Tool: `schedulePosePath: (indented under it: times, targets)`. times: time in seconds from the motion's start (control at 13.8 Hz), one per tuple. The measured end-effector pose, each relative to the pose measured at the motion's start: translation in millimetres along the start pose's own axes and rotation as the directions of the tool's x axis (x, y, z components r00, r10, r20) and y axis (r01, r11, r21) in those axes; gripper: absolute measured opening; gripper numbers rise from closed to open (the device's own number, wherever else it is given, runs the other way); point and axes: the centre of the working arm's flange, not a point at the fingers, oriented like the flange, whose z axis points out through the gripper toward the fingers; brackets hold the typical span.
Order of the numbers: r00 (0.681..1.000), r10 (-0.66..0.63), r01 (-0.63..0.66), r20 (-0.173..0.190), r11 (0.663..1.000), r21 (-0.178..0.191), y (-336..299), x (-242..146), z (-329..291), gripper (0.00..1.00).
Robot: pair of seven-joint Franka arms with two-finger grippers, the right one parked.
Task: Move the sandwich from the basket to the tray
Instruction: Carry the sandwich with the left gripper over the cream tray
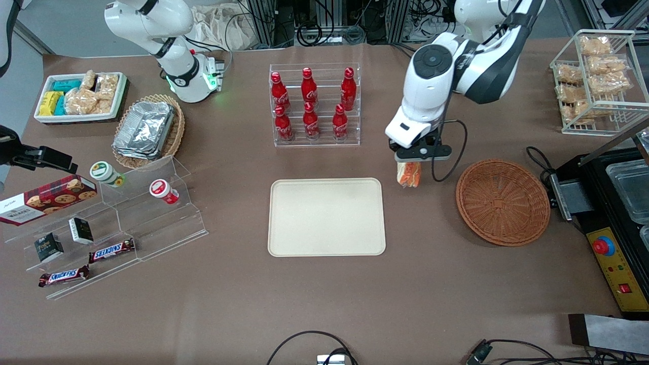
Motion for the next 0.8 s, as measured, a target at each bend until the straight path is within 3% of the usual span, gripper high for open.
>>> schedulePosePath:
  times: [0.29,0.58,0.8]
  targets:
    - [1.0,-0.01,0.01,0.006,1.0,-0.016,44,17,21,0.16]
    - [0.998,0.019,-0.016,0.052,0.998,-0.053,75,30,49,0.16]
    - [0.998,0.028,-0.026,0.05,0.999,-0.041,93,34,72,0.16]
